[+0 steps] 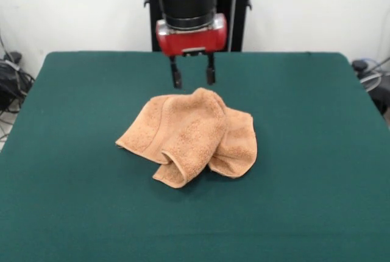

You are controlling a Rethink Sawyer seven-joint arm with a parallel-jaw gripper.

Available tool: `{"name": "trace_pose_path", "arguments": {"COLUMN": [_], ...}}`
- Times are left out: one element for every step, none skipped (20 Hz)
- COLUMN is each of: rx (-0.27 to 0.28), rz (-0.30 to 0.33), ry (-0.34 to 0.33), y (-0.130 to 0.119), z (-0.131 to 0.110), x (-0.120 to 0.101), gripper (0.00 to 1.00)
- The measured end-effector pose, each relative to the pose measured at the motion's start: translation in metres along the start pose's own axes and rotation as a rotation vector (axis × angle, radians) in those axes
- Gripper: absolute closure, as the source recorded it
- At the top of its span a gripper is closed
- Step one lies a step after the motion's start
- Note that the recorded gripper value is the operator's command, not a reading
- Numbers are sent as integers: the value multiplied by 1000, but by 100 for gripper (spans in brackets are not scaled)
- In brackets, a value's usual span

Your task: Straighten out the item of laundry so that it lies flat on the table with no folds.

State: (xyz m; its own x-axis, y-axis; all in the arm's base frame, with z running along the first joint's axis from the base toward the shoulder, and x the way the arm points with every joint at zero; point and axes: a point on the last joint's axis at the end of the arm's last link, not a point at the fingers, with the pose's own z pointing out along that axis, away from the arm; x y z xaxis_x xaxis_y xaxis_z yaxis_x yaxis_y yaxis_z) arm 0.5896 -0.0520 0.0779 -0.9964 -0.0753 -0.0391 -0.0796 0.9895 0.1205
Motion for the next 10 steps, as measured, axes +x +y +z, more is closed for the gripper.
{"name": "trace_pose_path", "arguments": {"rx": [2, 9, 13, 15, 18, 18, 18, 18, 15, 14], "rz": [0, 1, 1, 1, -1, -2, -6, -10, -19, -24], "ry": [-2, -8, -10, -11, -11, -9, -6, -4, 2, 7], "y": [-2, -10, -13, -16, -19, -21, -22, -23, -23, -23], "z": [0, -1, 0, 0, 2, 5, 9, 12, 20, 24], "x": [0, -1, -1, -1, -1, -1, 0, 1, 2, 3], "gripper": [0, 0, 0, 0, 0, 0, 0, 0, 0, 0]}}
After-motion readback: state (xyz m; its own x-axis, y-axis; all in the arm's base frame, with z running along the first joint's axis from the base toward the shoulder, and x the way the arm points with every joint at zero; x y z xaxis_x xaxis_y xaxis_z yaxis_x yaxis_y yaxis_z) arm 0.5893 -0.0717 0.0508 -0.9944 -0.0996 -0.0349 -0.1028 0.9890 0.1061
